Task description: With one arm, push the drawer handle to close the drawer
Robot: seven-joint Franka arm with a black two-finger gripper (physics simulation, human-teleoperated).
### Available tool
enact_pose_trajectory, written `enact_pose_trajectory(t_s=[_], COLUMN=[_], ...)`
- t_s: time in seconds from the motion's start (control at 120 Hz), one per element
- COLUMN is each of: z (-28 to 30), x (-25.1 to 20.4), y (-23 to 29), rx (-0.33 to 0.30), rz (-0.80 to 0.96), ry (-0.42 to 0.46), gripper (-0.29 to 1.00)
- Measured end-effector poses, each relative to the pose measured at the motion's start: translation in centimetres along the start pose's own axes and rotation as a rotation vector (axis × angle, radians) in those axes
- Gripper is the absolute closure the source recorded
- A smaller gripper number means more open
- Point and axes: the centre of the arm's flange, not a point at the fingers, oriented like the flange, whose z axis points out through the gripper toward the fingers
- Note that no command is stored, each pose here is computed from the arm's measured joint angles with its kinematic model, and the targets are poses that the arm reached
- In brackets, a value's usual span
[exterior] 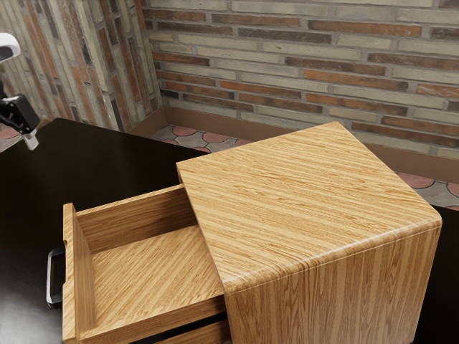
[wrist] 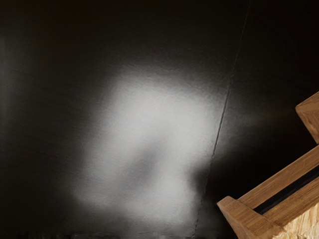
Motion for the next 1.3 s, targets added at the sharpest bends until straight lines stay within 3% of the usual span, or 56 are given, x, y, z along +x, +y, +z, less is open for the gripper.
enact_pose_trajectory(t_s=[0.25,0.433,0.733,0.983,1.3], z=[6.1,6.3,12.7,15.5,16.2], x=[-6.7,-9.3,-13.8,-14.8,-15.7], y=[-3.6,-6.8,-8.7,-7.1,-3.9], rx=[0.035,0.067,0.044,0.041,-0.114], rz=[-0.137,-0.235,-0.33,-0.294,-0.254], ry=[-0.023,0.023,-0.054,-0.116,-0.15], gripper=[0.02,0.02,0.02,0.02,0.02])
